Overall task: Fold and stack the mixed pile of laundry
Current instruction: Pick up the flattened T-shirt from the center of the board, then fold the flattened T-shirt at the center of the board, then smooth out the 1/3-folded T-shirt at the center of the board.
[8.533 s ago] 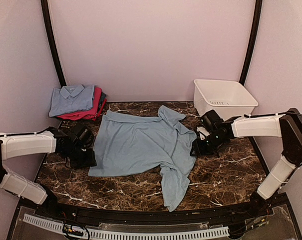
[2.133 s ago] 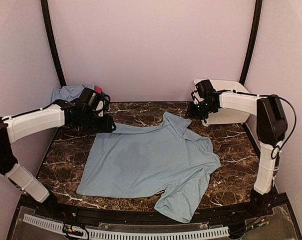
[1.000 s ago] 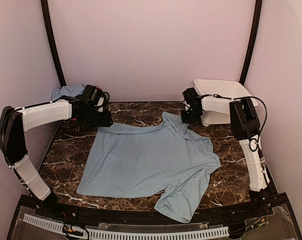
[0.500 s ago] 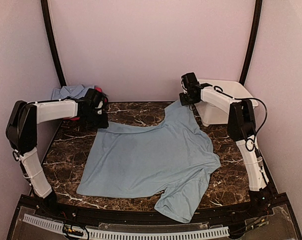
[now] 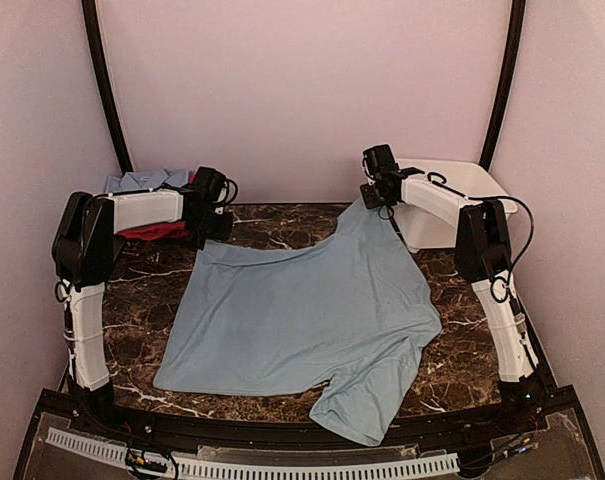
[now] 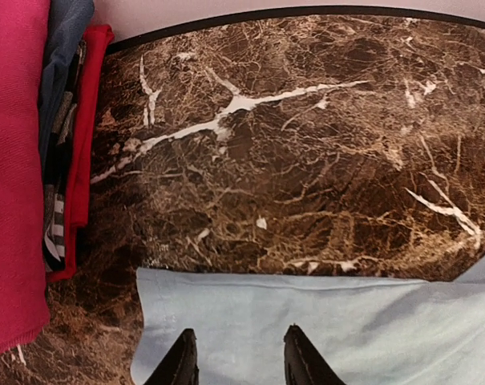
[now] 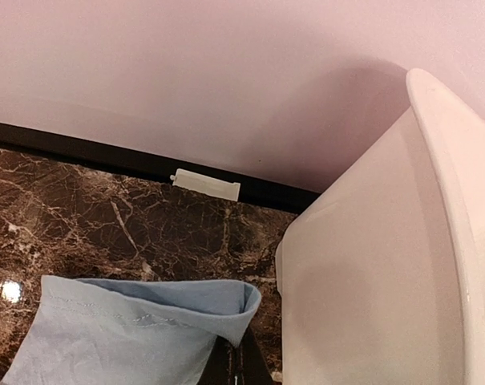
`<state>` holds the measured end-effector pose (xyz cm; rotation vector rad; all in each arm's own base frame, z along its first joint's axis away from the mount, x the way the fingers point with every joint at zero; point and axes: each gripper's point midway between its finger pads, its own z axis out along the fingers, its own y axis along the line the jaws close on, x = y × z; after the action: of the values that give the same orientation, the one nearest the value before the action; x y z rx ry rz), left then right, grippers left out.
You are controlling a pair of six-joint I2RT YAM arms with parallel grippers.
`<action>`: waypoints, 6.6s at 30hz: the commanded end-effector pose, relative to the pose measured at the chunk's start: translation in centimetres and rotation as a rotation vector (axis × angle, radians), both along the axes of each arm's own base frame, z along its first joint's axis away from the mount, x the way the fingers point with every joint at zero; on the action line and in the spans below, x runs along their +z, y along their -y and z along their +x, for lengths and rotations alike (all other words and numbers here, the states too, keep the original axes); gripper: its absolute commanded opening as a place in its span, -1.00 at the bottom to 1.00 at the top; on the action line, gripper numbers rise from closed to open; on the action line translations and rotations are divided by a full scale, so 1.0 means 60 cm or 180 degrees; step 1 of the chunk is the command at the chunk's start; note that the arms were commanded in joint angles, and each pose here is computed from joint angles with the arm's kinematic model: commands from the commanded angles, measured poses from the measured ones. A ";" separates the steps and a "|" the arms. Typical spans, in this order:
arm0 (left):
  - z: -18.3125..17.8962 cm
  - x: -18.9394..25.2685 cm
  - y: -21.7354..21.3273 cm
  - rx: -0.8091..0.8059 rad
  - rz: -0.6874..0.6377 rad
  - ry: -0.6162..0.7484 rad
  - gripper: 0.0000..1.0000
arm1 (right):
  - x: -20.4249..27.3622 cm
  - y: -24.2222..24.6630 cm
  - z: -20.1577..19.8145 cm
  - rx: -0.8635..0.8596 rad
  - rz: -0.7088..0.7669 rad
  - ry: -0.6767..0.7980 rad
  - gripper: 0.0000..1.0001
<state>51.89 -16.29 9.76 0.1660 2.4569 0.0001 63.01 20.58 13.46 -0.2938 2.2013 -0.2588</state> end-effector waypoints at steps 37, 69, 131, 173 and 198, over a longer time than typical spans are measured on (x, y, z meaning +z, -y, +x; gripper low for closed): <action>0.095 -0.062 -0.093 0.0135 0.0478 -0.0334 -0.98 | 0.044 0.005 0.010 -0.0021 -0.0125 0.0313 -1.00; 0.089 0.053 -0.090 -0.0164 0.0336 0.0277 -1.00 | 0.119 -0.044 -0.083 0.0485 0.0175 0.0243 -1.00; -0.225 -0.064 -0.134 -0.1123 0.1112 -0.0613 -0.45 | -0.042 -0.105 -0.658 0.1619 0.1016 -0.1558 -1.00; -0.237 0.241 -0.013 -0.1230 -0.0086 0.1461 0.23 | -0.141 -0.137 -0.455 0.1264 0.1307 -0.2159 -0.02; -0.204 0.207 -0.023 -0.0931 -0.0024 0.1105 0.25 | -0.044 -0.299 -0.636 0.2620 0.1588 -0.2540 -0.76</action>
<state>39.14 -15.10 21.88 0.5270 2.0296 -0.1116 26.24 39.10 9.54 -1.0368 2.5696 0.9671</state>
